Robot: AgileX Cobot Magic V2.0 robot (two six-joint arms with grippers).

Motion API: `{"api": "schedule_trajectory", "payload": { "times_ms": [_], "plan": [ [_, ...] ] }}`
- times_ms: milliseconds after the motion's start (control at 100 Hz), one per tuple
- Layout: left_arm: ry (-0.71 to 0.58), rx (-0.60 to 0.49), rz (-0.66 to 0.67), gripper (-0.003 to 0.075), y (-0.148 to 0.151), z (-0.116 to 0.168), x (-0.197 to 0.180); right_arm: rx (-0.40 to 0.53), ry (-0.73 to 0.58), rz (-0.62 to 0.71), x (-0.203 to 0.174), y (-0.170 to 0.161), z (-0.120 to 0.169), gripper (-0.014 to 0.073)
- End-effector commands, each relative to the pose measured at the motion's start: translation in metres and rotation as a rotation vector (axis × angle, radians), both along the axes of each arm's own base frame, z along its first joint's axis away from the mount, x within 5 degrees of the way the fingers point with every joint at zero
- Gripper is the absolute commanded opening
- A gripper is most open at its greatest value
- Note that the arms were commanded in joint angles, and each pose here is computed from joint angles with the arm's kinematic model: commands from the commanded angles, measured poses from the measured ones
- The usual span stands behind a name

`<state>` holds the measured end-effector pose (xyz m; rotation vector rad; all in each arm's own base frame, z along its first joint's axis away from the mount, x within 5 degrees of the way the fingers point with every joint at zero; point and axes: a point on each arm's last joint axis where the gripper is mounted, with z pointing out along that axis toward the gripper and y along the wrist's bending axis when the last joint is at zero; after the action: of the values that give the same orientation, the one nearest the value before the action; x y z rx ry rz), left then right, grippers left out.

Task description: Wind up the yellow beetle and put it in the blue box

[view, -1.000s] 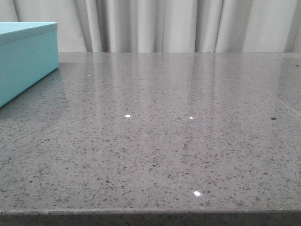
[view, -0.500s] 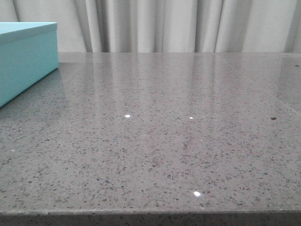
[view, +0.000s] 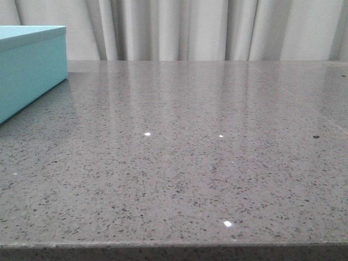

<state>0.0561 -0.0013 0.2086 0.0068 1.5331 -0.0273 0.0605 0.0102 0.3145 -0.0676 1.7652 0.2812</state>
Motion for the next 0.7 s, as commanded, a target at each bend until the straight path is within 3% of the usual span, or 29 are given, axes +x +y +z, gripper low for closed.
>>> {"api": "schedule_trajectory", "payload": {
  "times_ms": [0, 180, 210, 270, 340, 690],
  "plan": [
    [-0.082, -0.014, 0.002, -0.0019, 0.000, 0.001, -0.002, -0.005, -0.085, 0.015, 0.001, 0.001, 0.013, -0.0068],
    [-0.082, -0.014, 0.002, -0.0019, 0.000, 0.001, -0.002, -0.002, -0.085, 0.017, 0.001, 0.001, 0.014, -0.0068],
    [-0.082, -0.014, 0.002, -0.0019, 0.000, 0.001, -0.002, 0.077, -0.070, 0.040, -0.001, 0.004, 0.013, -0.0068],
    [-0.084, -0.014, -0.003, -0.0019, 0.000, 0.001, -0.002, 0.087, -0.076, 0.064, -0.007, 0.003, 0.011, -0.0068],
    [-0.082, -0.014, 0.005, -0.0019, 0.001, 0.001, -0.002, 0.177, -0.049, 0.100, -0.010, 0.006, 0.009, -0.0068],
    [-0.082, -0.014, 0.007, -0.0019, 0.001, 0.001, -0.002, 0.181, -0.041, 0.100, -0.010, 0.006, 0.009, -0.0068]
  ]
}}
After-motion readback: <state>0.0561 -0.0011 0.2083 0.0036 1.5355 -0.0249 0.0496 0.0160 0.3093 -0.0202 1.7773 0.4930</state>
